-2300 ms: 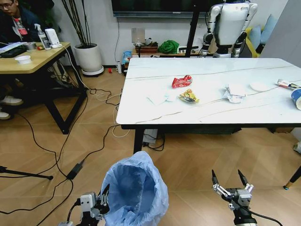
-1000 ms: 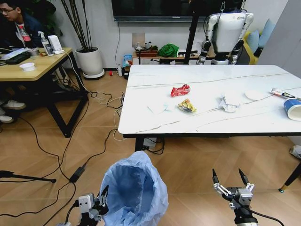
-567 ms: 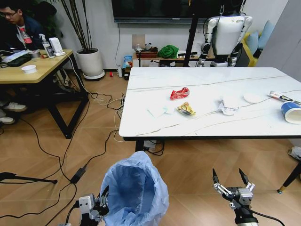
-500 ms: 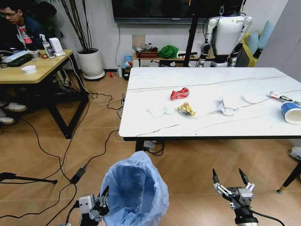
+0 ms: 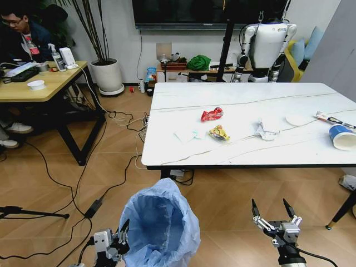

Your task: Pick up the trash bin and place the trash from the table into it.

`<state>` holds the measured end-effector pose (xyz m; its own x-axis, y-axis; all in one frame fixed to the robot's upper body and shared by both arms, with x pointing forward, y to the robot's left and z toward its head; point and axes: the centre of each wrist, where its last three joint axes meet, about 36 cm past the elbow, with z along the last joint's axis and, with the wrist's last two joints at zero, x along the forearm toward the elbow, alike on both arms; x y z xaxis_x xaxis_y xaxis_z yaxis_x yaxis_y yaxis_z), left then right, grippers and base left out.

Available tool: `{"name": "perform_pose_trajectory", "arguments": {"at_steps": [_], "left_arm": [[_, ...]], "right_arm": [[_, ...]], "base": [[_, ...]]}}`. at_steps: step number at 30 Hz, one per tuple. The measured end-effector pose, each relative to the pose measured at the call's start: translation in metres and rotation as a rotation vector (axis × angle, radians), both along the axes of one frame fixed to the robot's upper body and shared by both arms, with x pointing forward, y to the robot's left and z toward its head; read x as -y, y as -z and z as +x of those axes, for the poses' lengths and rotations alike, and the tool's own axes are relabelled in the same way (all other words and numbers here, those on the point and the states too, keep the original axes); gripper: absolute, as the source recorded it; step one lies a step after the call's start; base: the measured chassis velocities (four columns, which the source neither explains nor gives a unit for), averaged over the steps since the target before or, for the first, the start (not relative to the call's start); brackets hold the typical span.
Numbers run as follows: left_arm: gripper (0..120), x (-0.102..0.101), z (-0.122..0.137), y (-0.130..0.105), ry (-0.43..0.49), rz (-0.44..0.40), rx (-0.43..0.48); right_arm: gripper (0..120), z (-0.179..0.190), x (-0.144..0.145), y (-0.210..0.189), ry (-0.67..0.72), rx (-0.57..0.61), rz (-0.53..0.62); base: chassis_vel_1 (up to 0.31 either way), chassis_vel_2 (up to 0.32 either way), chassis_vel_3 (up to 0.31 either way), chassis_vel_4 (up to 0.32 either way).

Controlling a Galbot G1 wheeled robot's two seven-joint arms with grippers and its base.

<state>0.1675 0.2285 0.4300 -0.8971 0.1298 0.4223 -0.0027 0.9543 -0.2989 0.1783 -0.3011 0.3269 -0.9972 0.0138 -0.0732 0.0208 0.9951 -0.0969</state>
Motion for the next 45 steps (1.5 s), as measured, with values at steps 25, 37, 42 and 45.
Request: {"name": "perform_pose_trajectory", "arguments": {"at_steps": [25, 37, 42, 45], "left_arm": [[0, -0.0004, 0.0013, 0.0015, 0.0, -0.002, 0.0], [0, -0.0009, 0.0008, 0.0009, -0.002, 0.001, 0.0], [0, 0.0, 0.0002, 0.0007, -0.002, 0.0, 0.001], [0, 0.0005, 0.0, 0.0007, -0.002, 0.0, 0.001]], "right_arm": [[100, -0.0002, -0.0002, -0.0008, -0.001, 0.001, -0.003], [100, 0.0002, -0.0009, -0.0007, -0.004, 0.002, -0.003], [100, 0.0007, -0.001, -0.0022, -0.005, 0.005, -0.004], [100, 0.0008, -0.0007, -0.0028, -0.006, 0.006, -0.005]], "base": [[0.0, 0.0, 0.0, 0.0], [0.0, 0.0, 0.0, 0.0], [0.0, 0.0, 0.0, 0.0], [0.0, 0.0, 0.0, 0.0]]}}
